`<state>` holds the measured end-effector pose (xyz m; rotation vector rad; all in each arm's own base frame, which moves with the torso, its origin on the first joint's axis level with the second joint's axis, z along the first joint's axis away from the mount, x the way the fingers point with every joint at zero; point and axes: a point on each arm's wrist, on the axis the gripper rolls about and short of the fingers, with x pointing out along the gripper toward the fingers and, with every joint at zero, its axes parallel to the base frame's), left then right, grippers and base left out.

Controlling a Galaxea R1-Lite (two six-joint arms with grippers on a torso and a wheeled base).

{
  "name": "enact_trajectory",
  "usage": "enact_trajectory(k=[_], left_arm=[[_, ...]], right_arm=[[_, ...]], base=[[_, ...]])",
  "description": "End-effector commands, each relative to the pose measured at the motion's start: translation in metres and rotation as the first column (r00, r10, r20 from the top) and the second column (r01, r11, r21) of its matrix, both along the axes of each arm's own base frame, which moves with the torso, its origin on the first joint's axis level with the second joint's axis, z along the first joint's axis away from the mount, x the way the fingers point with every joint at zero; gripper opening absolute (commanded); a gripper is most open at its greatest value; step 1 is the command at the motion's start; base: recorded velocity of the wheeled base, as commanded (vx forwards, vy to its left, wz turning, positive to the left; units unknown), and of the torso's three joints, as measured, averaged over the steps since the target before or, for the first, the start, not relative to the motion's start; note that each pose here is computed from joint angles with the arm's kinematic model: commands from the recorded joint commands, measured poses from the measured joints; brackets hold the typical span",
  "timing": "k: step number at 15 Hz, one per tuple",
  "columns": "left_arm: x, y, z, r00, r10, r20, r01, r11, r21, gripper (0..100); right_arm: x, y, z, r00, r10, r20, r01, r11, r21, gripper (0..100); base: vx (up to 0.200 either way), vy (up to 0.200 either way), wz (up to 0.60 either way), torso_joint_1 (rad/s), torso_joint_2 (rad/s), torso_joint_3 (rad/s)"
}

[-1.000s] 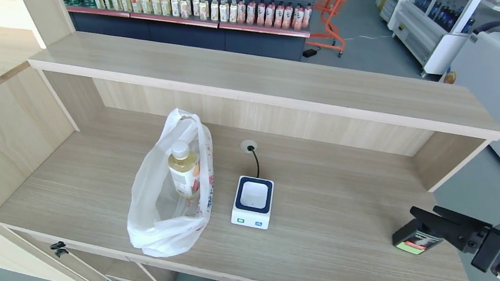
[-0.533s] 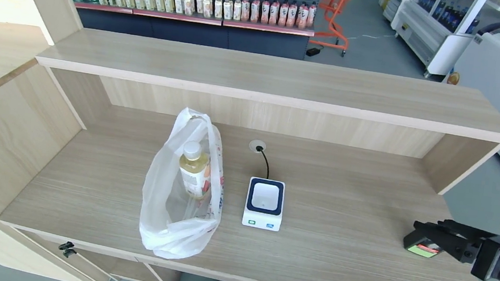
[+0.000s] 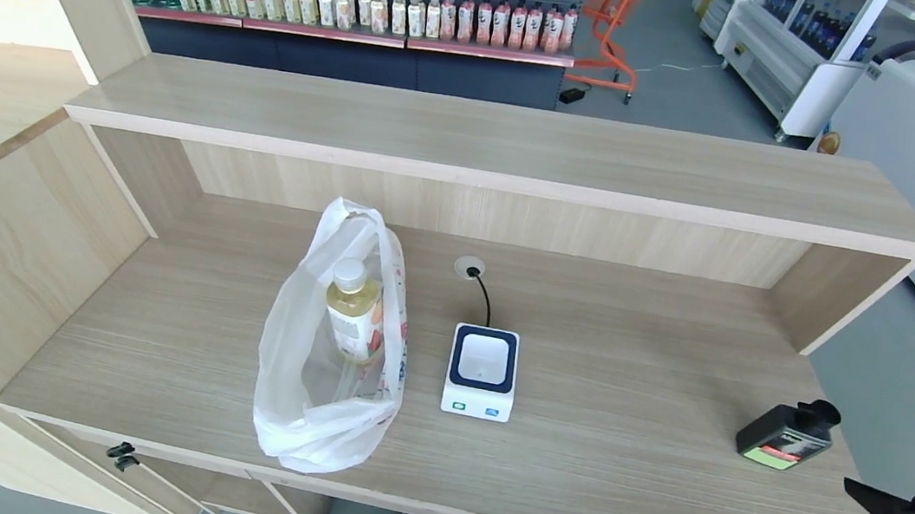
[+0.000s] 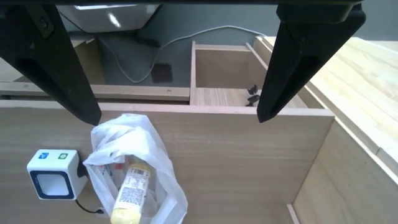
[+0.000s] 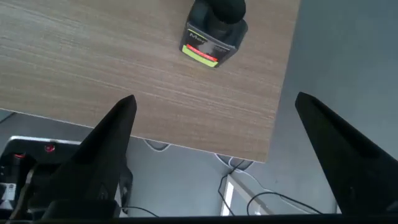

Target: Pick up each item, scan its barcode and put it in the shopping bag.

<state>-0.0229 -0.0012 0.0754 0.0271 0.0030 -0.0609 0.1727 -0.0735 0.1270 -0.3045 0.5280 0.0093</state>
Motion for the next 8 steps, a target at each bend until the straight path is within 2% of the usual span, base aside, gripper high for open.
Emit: enact_trajectory(k=[1, 5, 8], left_arm=[[0.000, 0.000, 0.000, 1.000, 0.001, 0.001, -0.001, 1.000, 0.000, 100], [0.000, 0.000, 0.000, 1.000, 0.001, 0.001, -0.001, 1.000, 0.000, 100], [0.000, 0.000, 0.000, 1.000, 0.001, 0.001, -0.001, 1.000, 0.000, 100]], right_arm=[[0.006, -0.013, -0.002, 0.997, -0.071, -0.028, 0.070, 0.997, -0.024, 100], [0.020, -0.024, -0.010, 0.987, -0.124, -0.099, 0.110, 0.985, -0.135, 100], [0.047, -0.039, -0.021, 0.983, -0.098, -0.155, 0.058, 0.969, -0.242, 100]], base=[[0.000, 0.000, 0.00, 0.000, 0.00, 0.000], [0.000, 0.000, 0.00, 0.000, 0.00, 0.000], [0.000, 0.000, 0.00, 0.000, 0.00, 0.000]])
